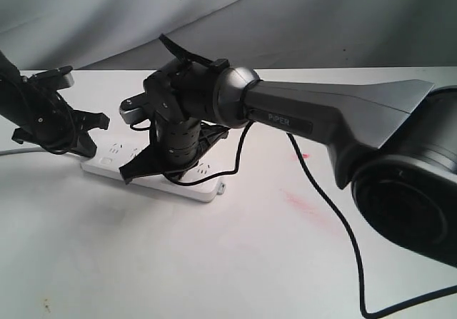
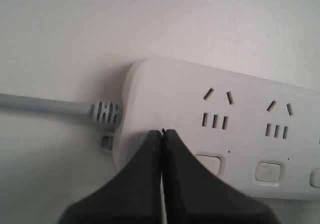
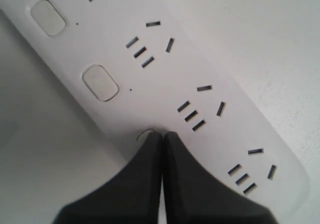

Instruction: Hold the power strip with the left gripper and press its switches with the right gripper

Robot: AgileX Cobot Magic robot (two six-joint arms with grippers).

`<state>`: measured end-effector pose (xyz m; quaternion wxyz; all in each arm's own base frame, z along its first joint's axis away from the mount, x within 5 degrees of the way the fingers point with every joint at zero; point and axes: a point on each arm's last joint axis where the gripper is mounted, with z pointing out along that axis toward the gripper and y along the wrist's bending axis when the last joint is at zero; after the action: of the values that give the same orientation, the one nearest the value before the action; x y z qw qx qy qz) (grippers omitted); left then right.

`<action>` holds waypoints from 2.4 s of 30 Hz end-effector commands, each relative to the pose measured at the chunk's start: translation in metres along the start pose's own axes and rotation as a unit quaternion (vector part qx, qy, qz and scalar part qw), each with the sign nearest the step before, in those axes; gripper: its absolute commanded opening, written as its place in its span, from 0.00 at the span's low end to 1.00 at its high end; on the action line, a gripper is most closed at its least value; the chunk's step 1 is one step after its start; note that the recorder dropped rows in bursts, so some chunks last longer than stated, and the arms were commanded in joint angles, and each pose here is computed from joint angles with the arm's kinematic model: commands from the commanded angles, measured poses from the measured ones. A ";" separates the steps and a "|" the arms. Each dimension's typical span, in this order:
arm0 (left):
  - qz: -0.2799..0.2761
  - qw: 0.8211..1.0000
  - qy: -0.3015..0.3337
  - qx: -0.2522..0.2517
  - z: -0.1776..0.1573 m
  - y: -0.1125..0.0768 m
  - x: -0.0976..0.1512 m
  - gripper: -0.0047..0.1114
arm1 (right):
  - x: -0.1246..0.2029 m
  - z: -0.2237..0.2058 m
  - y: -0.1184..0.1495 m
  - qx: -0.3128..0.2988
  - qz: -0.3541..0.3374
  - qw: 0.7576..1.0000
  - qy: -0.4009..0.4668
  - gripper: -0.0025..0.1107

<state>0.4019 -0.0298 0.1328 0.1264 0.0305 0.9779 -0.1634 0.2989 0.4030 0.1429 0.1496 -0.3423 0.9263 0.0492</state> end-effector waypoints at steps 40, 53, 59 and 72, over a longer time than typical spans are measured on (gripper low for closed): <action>-0.002 1.000 -0.004 -0.001 0.001 0.000 -0.001 0.04 | -0.005 -0.003 0.020 0.031 -0.019 0.999 -0.003 0.02; -0.002 1.000 -0.004 -0.001 0.001 0.000 -0.001 0.04 | -0.020 -0.010 0.025 0.008 -0.011 0.999 -0.053 0.02; -0.002 1.000 -0.004 -0.001 0.001 0.000 -0.001 0.04 | -0.022 -0.005 0.027 0.000 -0.008 0.998 -0.066 0.02; -0.002 1.000 -0.004 -0.001 0.001 0.000 -0.001 0.04 | -0.016 0.015 0.027 0.009 -0.010 0.999 -0.045 0.02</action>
<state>0.4021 -0.0298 0.1328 0.1272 0.0304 0.9779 -0.1631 0.2964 0.4357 0.1398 0.2025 -0.3492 0.9129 0.0598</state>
